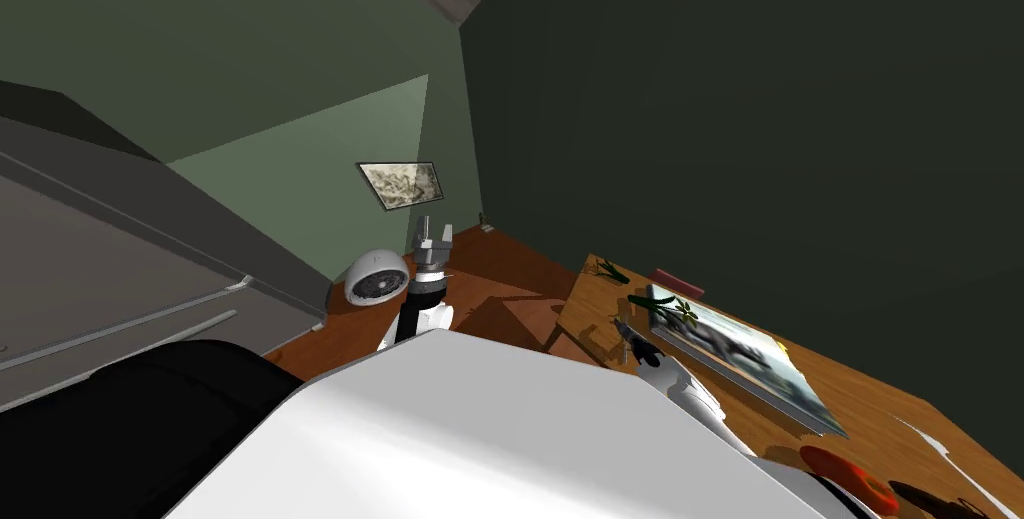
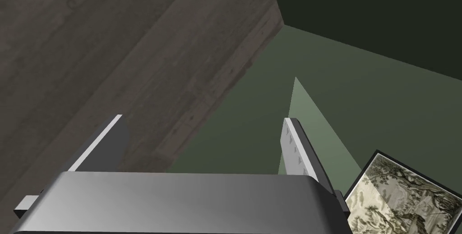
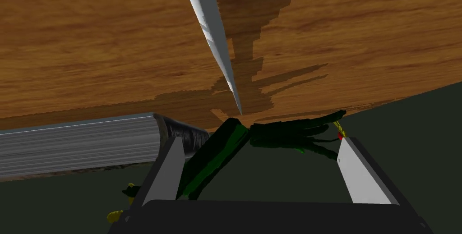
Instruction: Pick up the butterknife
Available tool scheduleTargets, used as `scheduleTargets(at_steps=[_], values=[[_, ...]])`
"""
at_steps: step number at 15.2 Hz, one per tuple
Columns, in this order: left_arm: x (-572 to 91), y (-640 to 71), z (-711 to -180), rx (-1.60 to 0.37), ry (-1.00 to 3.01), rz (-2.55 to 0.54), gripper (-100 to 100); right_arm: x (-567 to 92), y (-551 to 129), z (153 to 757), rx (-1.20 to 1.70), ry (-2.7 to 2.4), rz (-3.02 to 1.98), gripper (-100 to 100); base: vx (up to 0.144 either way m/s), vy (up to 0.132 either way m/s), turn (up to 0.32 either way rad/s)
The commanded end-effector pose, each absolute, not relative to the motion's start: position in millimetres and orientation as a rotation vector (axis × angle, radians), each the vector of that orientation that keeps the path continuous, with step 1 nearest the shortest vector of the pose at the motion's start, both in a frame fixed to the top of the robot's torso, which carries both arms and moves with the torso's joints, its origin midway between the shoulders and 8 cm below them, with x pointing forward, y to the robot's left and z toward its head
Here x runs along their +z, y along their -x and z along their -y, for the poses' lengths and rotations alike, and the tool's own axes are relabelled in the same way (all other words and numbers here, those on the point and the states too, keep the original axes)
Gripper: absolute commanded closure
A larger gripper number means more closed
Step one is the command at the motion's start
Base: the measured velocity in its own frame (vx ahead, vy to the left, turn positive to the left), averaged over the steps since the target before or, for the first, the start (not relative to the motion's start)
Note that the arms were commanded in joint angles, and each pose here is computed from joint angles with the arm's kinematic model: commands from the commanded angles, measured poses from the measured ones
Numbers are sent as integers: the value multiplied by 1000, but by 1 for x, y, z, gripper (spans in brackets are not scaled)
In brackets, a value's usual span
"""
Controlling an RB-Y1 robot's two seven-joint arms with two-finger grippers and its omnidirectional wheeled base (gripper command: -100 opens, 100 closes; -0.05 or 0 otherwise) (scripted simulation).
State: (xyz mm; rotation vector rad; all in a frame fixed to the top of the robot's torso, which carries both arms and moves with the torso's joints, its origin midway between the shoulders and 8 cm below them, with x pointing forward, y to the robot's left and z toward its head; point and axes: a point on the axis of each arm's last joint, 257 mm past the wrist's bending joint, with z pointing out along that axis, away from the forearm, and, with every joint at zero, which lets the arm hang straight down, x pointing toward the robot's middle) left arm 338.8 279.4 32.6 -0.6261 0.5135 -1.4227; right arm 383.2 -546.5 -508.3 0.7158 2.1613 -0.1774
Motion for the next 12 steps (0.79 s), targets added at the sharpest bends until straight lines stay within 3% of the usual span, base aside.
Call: scheduleTargets(at_steps=[1, 7, 12], values=[[33, -339, -279, -1423, 626, -514, 0, -517, -374, 553, -224, -723, -2198, -100, -32, -20, 181], [33, -339, -279, -1423, 626, -514, 0, -532, -356, 559, -275, -741, -2249, -100, -26, -17, 117], [33, -339, -279, -1423, 626, -514, 0, -539, -362, 537, -264, -708, -2263, -100, 28, -35, -65]])
